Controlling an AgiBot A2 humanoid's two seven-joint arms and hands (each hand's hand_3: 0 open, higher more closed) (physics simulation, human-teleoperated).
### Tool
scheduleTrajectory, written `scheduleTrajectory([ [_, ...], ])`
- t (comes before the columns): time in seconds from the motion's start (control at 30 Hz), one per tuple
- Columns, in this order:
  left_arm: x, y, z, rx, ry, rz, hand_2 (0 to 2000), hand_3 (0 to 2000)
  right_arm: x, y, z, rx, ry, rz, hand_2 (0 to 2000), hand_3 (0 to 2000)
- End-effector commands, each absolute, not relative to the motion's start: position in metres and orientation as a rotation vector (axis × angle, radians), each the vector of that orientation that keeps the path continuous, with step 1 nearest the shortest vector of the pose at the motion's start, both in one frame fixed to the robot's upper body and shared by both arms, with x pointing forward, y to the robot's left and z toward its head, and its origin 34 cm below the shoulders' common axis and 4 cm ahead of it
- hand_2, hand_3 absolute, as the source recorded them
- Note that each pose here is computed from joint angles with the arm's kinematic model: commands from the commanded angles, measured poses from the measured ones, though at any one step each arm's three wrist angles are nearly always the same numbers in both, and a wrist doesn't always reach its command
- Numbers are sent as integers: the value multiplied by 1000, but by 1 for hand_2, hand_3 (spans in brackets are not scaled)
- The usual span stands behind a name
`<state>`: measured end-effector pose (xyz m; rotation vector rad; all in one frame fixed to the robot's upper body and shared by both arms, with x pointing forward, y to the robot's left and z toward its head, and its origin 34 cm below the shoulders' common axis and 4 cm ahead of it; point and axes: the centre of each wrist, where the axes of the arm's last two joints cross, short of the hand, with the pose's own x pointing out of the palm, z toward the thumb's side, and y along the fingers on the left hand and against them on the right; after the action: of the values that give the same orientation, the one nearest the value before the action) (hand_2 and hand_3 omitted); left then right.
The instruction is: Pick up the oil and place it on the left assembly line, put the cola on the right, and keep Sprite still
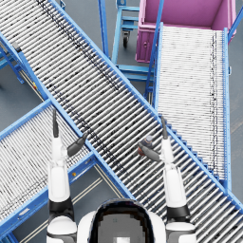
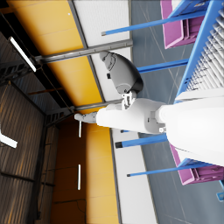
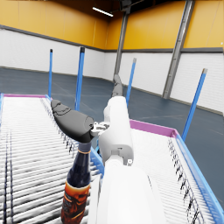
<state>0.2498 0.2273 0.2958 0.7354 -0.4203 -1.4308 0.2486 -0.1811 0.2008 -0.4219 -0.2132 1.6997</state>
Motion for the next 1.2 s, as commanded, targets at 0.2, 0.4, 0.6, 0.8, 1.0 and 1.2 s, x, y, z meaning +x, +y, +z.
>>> scheduleTrajectory([
  [0.2,264,226,290,695,-393,-1446,0,0,283,-166,148,-241,-38,1750,0,0],
  [0.4,260,230,305,738,-442,-1413,0,0,287,-156,111,-141,87,1791,0,0],
  [0.6,256,228,309,752,-460,-1410,0,0,291,-148,82,-57,190,1810,0,0],
  [0.8,255,230,311,756,-470,-1398,0,0,315,-133,71,4,258,1818,0,0],
  [1.0,252,232,313,759,-478,-1384,0,0,321,-129,69,22,271,1810,2000,1633],
  [1.2,250,229,320,785,-503,-1383,0,0,342,-166,186,-189,-168,1685,2000,2000],
])
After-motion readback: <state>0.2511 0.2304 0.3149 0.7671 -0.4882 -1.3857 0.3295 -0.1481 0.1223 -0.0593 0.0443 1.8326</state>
